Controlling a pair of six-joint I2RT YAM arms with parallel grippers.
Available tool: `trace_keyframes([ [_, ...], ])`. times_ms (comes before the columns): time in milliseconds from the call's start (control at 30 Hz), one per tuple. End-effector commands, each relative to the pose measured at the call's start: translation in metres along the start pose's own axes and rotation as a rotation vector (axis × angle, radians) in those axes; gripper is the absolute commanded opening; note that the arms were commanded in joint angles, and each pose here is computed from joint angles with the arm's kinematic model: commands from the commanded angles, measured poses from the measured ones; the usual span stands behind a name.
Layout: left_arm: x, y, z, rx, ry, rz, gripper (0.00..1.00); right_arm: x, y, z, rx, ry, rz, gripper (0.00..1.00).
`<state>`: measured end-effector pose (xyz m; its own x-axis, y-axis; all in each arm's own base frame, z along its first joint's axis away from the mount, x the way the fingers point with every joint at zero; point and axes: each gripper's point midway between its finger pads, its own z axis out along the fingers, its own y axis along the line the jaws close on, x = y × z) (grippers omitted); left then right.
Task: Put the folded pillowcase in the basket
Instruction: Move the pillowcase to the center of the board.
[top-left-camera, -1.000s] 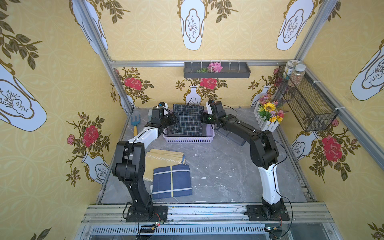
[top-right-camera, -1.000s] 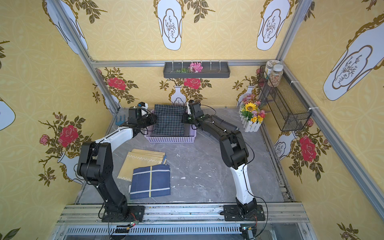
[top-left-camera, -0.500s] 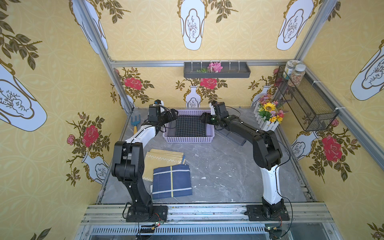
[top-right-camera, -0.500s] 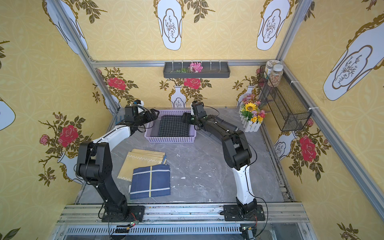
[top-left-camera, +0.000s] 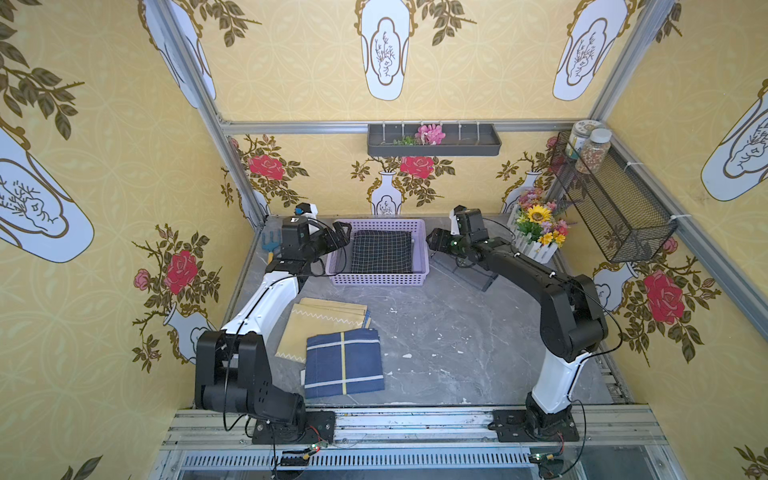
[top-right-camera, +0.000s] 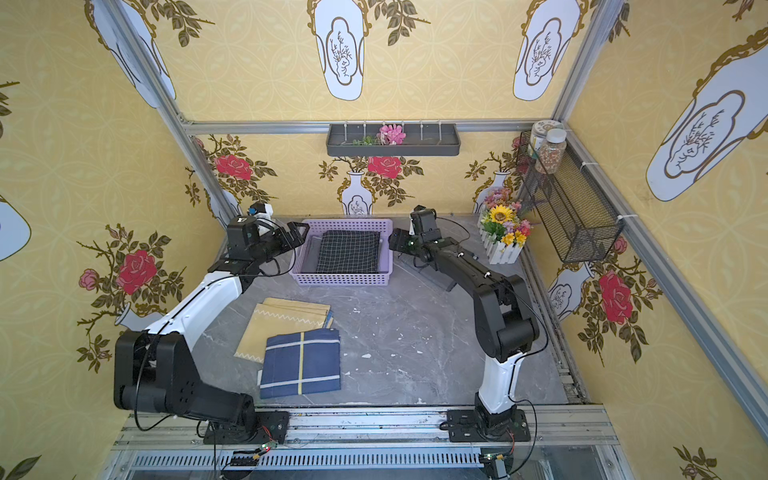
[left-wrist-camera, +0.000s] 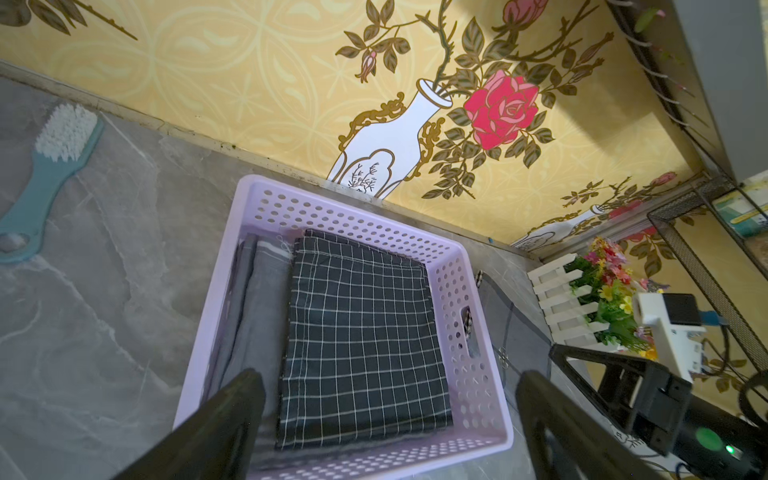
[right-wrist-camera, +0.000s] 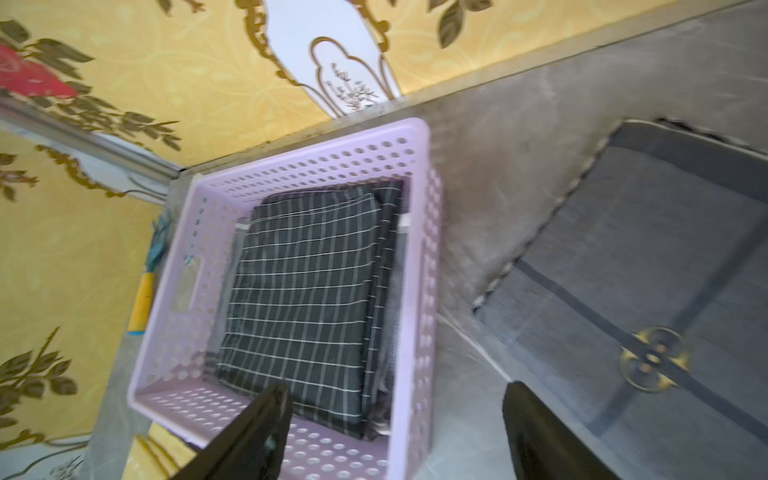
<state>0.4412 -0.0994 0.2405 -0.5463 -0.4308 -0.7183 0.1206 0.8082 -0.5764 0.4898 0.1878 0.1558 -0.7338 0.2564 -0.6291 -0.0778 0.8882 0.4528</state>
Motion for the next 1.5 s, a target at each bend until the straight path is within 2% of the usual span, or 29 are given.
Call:
trace_keyframes([
  [0, 0.017, -0.006, -0.016, 0.044, 0.016, -0.016, 1.0, 0.009, -0.033, -0.008, 0.085, 0.02, 0.032, 0.84],
  [233, 0.046, -0.017, -0.047, 0.086, 0.022, -0.033, 1.0, 0.032, -0.086, -0.008, 0.191, 0.084, 0.077, 0.83],
  [400, 0.073, -0.022, -0.05, 0.101, 0.065, -0.045, 1.0, 0.045, -0.107, 0.0, 0.234, 0.134, 0.095, 0.82],
  [600, 0.101, -0.016, -0.045, 0.088, 0.126, -0.057, 1.0, 0.055, -0.113, 0.014, 0.228, 0.179, 0.101, 0.82],
  [967, 0.114, -0.014, -0.05, 0.093, 0.145, -0.064, 1.0, 0.072, -0.117, 0.035, 0.211, 0.246, 0.13, 0.81],
  [1167, 0.117, -0.016, -0.05, 0.097, 0.152, -0.067, 1.0, 0.093, -0.118, 0.029, 0.214, 0.309, 0.15, 0.81],
  [1467, 0.133, -0.03, -0.048, 0.114, 0.183, -0.054, 1.0, 0.136, -0.122, -0.005, 0.233, 0.404, 0.166, 0.82],
])
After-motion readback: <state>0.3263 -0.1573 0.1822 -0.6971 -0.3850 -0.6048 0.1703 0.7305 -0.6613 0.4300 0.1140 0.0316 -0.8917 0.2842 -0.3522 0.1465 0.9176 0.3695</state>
